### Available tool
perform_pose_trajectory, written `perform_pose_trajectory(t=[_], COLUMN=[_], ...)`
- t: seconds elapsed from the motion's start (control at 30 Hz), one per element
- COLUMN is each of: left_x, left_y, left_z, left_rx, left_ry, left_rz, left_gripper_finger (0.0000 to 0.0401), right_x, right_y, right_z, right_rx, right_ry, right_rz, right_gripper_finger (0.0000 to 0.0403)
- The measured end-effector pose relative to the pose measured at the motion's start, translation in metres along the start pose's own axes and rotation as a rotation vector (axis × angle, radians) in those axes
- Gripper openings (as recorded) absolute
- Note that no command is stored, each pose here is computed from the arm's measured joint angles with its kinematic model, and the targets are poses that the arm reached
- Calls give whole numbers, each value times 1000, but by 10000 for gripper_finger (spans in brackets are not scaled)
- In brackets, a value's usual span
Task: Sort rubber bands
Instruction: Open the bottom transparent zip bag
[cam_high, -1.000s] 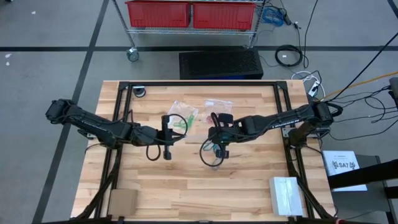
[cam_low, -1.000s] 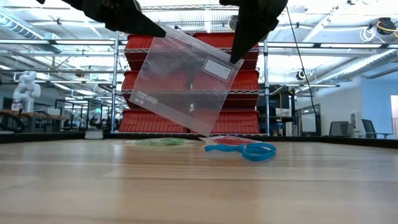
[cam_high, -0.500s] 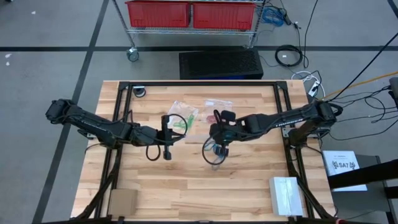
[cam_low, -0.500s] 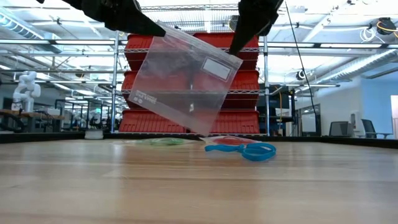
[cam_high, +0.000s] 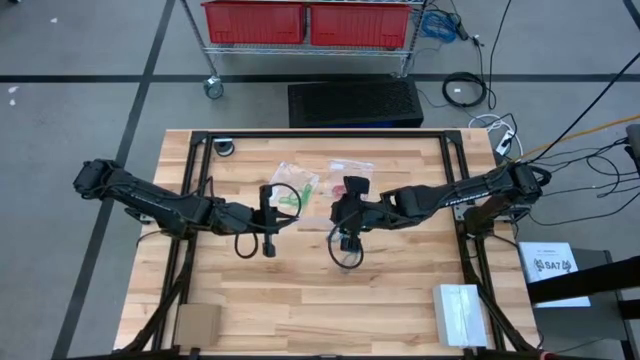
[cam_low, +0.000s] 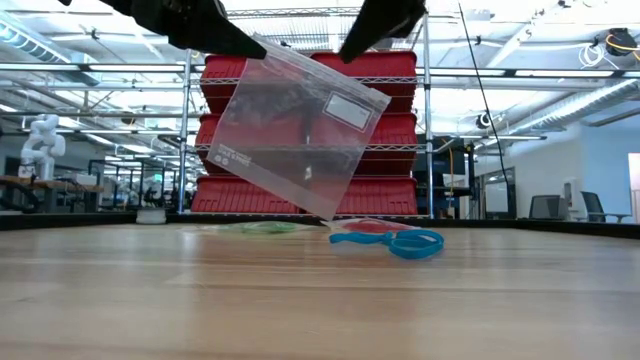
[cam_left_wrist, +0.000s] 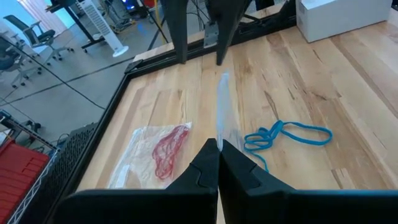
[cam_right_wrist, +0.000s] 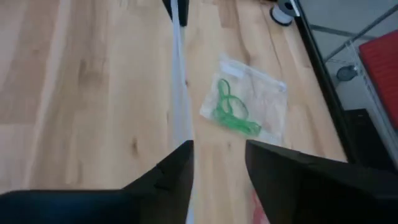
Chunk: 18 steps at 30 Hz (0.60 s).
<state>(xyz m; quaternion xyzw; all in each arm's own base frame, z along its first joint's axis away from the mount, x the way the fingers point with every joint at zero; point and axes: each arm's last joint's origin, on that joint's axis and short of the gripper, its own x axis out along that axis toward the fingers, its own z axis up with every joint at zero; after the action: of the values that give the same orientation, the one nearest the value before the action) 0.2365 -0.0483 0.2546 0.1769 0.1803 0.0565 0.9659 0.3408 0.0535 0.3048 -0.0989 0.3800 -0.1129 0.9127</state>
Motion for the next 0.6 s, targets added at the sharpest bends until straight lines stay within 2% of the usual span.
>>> perform_pose_trajectory(t=[0.23, 0.47, 0.6], left_x=[0, 0, 0], left_y=[0, 0, 0], left_z=[0, 0, 0], left_rx=[0, 0, 0], left_ry=[0, 0, 0], left_rz=[0, -1, -2], left_gripper_finger=[2, 2, 2], right_x=[4, 27, 31], right_y=[2, 9, 6], right_z=[9, 5, 6], right_rx=[-20, -81, -74], right_ry=[-83, -47, -55], right_rz=[0, 18, 15], right_gripper_finger=[15, 2, 1])
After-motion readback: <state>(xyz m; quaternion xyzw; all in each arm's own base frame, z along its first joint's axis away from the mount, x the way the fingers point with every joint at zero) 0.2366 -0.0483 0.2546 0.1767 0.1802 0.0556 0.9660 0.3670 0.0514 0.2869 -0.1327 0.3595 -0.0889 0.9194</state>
